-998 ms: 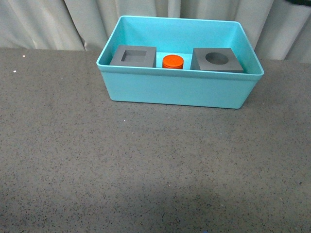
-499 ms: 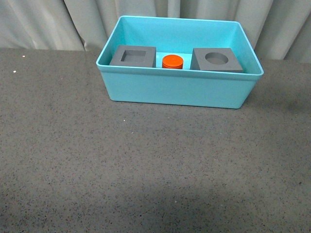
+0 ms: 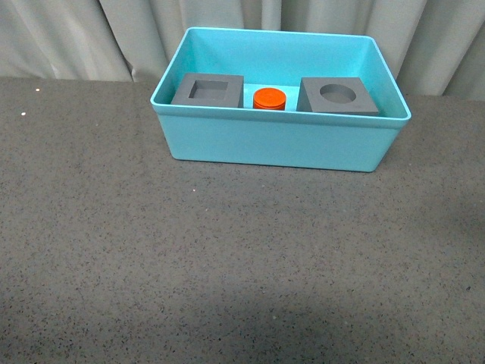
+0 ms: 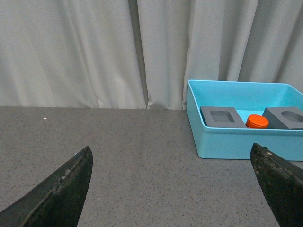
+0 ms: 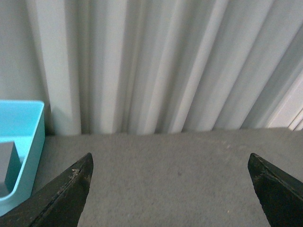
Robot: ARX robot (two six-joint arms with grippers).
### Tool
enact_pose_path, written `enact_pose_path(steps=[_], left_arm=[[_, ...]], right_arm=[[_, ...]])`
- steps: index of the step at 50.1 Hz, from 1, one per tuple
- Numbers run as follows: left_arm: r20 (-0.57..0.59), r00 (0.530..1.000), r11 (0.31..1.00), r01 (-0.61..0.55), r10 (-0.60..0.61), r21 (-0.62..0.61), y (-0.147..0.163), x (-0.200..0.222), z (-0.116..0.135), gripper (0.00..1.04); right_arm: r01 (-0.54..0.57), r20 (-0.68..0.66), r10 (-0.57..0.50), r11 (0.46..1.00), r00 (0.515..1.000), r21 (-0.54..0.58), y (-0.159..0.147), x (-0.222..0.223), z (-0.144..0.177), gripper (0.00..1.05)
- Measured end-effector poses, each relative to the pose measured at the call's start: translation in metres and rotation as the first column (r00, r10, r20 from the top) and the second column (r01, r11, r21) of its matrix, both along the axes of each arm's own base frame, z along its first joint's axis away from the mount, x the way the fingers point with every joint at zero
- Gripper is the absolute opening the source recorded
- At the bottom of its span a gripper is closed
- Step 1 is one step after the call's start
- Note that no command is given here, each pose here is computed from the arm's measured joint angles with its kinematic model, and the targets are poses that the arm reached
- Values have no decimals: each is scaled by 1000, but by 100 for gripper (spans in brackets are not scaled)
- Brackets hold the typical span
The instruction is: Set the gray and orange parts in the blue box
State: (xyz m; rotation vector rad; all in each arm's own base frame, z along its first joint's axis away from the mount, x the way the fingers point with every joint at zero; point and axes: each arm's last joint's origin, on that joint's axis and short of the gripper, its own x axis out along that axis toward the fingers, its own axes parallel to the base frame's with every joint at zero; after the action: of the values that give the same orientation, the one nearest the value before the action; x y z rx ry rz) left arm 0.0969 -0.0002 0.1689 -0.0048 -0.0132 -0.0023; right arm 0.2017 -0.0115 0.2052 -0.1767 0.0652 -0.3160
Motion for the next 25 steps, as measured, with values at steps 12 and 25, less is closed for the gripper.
enact_pose_path(steps=[12,25], left_arm=[[0,1000,1000,0,0,0,0,0,0,98],[0,1000,1000,0,0,0,0,0,0,98]], right_arm=[[-293,72,286,946,956,140,5,-31,-13,53],[-312,79,303,938,950,154,11,-49,-23,10]])
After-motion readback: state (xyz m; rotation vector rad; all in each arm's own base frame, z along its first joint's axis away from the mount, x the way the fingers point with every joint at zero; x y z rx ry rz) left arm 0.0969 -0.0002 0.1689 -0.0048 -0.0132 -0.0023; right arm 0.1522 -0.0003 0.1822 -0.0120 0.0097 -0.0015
